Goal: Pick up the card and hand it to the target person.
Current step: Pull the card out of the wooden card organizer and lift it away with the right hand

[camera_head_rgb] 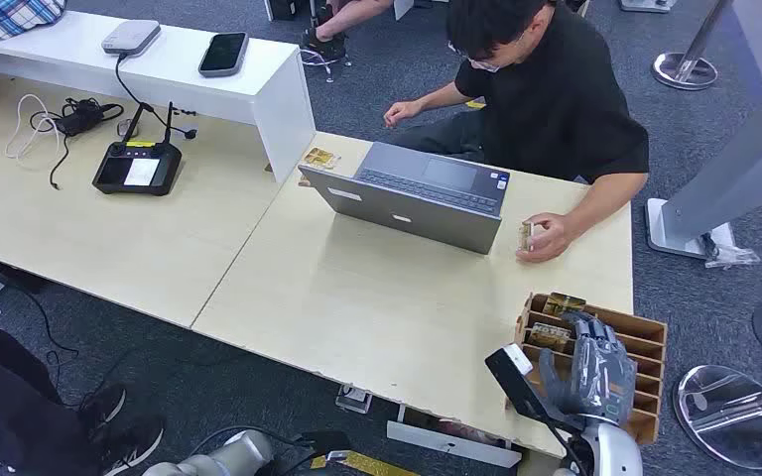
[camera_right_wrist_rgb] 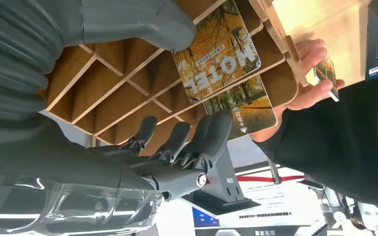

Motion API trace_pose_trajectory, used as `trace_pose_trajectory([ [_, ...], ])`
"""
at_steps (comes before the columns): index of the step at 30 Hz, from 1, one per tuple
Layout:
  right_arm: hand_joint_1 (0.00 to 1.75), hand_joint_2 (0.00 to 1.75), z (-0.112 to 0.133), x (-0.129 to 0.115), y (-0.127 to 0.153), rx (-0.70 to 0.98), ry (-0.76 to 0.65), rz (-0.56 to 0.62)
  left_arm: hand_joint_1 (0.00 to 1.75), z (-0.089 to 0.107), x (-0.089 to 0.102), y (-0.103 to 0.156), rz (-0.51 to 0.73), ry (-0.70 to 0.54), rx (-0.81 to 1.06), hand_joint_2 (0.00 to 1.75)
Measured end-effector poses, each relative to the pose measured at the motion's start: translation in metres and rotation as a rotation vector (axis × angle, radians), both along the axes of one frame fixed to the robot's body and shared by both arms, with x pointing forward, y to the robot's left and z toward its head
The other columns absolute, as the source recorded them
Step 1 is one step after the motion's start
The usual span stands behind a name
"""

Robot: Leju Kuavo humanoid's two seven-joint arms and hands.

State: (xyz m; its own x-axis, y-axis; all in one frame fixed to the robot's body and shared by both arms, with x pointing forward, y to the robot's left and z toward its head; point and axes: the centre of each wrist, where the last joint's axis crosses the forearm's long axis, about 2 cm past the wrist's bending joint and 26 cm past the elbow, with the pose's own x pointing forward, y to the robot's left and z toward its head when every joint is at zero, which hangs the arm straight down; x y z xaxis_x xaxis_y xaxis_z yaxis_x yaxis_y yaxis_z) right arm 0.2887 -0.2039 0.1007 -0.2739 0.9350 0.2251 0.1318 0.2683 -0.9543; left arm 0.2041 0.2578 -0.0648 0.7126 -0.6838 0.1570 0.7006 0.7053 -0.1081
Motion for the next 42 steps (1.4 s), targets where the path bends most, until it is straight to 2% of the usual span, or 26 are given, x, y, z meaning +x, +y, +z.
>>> trace_pose_trajectory([
  [11,0.82,1.75,-0.0034,0.0037,0.0007,-0.017,0.021,0.007,0.0,-0.0007,-0.0015,0.0004,0.004,0.001,0.002,0.0],
  [16,0.88,1.75,-0.0036,0.0046,0.0008,-0.023,0.021,0.008,0.0,-0.0008,-0.0017,0.0004,0.004,0.001,0.001,0.0],
  [22,0.82,1.75,-0.0027,0.0059,0.0029,-0.041,0.028,0.0,0.0,-0.0008,-0.0017,0.0004,0.003,0.002,0.002,0.0],
  [28,0.93,1.75,-0.0032,0.0054,0.0037,-0.059,0.037,-0.016,0.0,-0.0008,-0.0017,0.0004,0.001,0.002,0.003,0.0],
  [32,1.23,1.75,-0.0038,0.0054,0.0031,-0.073,0.036,-0.026,0.0,-0.0008,-0.0017,0.0003,0.0,0.005,0.005,0.0],
  [42,1.48,1.75,-0.0004,0.0087,0.0042,-0.076,0.018,-0.027,0.0,-0.0008,-0.0016,0.0004,0.002,0.011,0.011,0.0],
])
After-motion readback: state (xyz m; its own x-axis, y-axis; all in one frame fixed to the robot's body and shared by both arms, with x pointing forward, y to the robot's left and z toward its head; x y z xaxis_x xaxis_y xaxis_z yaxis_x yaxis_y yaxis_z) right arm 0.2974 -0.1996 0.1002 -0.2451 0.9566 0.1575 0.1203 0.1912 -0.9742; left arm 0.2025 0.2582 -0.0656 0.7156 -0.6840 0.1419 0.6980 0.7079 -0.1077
